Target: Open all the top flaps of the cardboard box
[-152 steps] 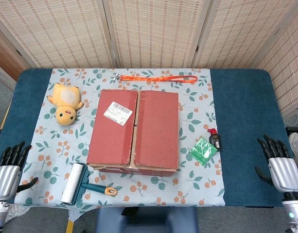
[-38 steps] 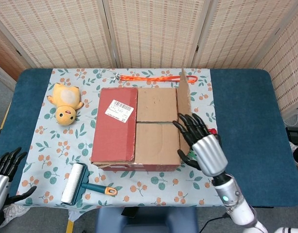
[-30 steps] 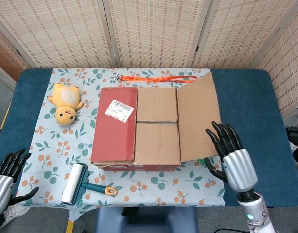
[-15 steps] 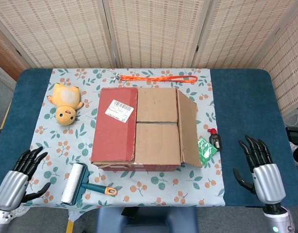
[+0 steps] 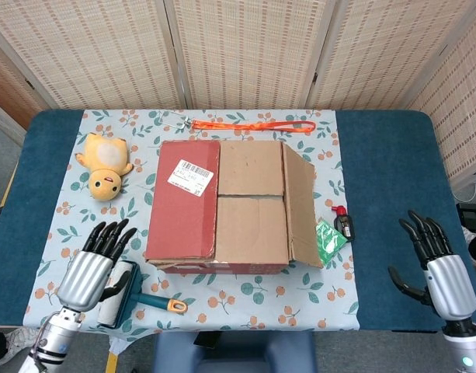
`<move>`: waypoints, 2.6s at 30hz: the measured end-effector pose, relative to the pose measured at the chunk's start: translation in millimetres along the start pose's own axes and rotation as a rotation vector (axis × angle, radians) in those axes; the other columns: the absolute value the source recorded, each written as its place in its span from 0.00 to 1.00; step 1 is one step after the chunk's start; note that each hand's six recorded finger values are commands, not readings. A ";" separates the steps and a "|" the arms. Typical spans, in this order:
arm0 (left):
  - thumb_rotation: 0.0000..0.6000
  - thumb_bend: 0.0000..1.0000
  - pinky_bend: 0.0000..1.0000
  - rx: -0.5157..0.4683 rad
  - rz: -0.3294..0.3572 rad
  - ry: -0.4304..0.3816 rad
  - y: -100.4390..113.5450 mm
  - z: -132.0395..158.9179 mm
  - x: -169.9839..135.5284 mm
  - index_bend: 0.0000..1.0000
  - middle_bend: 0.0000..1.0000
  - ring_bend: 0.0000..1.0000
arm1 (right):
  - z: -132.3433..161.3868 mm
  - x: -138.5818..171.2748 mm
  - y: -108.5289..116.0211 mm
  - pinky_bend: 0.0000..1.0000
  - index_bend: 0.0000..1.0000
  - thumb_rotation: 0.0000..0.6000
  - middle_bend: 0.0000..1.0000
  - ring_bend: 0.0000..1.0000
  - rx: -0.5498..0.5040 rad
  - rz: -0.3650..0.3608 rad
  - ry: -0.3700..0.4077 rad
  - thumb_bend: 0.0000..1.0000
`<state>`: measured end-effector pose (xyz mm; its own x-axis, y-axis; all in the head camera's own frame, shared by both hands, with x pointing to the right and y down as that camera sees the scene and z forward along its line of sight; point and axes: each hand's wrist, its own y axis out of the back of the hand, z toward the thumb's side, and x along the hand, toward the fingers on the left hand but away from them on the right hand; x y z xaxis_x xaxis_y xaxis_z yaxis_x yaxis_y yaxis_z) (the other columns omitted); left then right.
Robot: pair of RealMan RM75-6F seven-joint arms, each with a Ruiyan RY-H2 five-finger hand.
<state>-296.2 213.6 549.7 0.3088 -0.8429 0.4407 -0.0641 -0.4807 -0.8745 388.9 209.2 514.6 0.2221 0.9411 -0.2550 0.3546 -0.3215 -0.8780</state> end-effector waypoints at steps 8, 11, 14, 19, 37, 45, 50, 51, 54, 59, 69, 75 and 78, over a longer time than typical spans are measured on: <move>1.00 0.44 0.00 0.009 -0.042 0.035 -13.4 41.1 22.0 0.00 0.00 0.00 | -8.2 3.3 5.9 0.00 0.00 1.00 0.00 0.00 -0.083 0.031 0.034 0.41; 1.00 0.44 0.00 0.015 -0.055 0.042 -18.6 56.8 30.6 0.00 0.00 0.00 | -16.0 6.1 5.1 0.00 0.00 1.00 0.00 0.00 -0.112 0.046 0.029 0.41; 1.00 0.46 0.00 0.015 -0.070 0.051 -22.3 71.4 38.0 0.00 0.00 0.00 | -23.2 8.2 4.0 0.00 0.00 1.00 0.00 0.00 -0.146 0.074 0.020 0.41; 1.00 0.54 0.00 0.027 -0.079 0.049 -21.7 93.7 45.6 0.00 0.00 0.00 | -31.4 9.1 9.3 0.00 0.00 1.00 0.00 0.00 -0.155 0.081 0.012 0.41; 1.00 0.55 0.00 0.012 -0.079 0.039 -13.9 127.9 73.3 0.00 0.00 0.00 | -35.8 16.8 26.4 0.00 0.00 1.00 0.00 0.00 -0.193 0.044 0.003 0.41; 1.00 0.55 0.00 0.040 -0.108 0.057 -20.5 121.1 78.2 0.00 0.00 0.00 | -33.9 23.3 35.9 0.00 0.00 1.00 0.00 0.00 -0.200 0.015 0.014 0.41; 1.00 0.55 0.00 0.065 -0.067 0.041 -16.5 123.5 82.2 0.00 0.00 0.00 | -34.9 23.8 36.8 0.00 0.00 1.00 0.00 0.00 -0.205 0.015 0.009 0.41; 1.00 0.55 0.00 0.075 -0.050 0.037 -14.8 123.9 83.1 0.00 0.00 0.00 | -35.0 23.9 36.7 0.00 0.00 1.00 0.00 0.00 -0.204 0.016 0.009 0.41; 1.00 0.55 0.00 0.102 0.005 0.028 -9.0 124.1 84.2 0.00 0.00 0.00 | -35.3 23.8 35.9 0.00 0.00 1.00 0.00 0.00 -0.204 0.020 0.008 0.41; 1.00 0.55 0.00 0.145 0.112 0.019 4.6 123.4 80.3 0.00 0.00 0.00 | -36.3 23.1 35.1 0.00 0.00 1.00 0.00 0.00 -0.205 0.023 0.002 0.41; 1.00 0.55 0.00 0.161 0.218 0.076 33.6 99.3 58.0 0.00 0.00 0.00 | -35.3 26.4 35.7 0.00 0.00 1.00 0.00 0.00 -0.191 0.019 -0.004 0.41; 1.00 0.55 0.00 0.200 0.298 0.131 59.5 79.6 39.8 0.00 0.00 0.00 | -35.4 28.6 38.4 0.00 0.00 1.00 0.00 0.00 -0.174 0.002 -0.015 0.41; 1.00 0.55 0.00 0.229 0.330 0.173 70.0 66.9 31.6 0.00 0.00 0.00 | -35.2 28.8 37.2 0.00 0.00 1.00 0.00 0.00 -0.172 0.007 -0.017 0.41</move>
<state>-227.5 169.5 488.9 0.1423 -0.9798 0.1405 0.0851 -0.1293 -0.9880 440.5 220.6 488.9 0.2106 0.9399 -0.2688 0.5036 -0.3400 -0.7942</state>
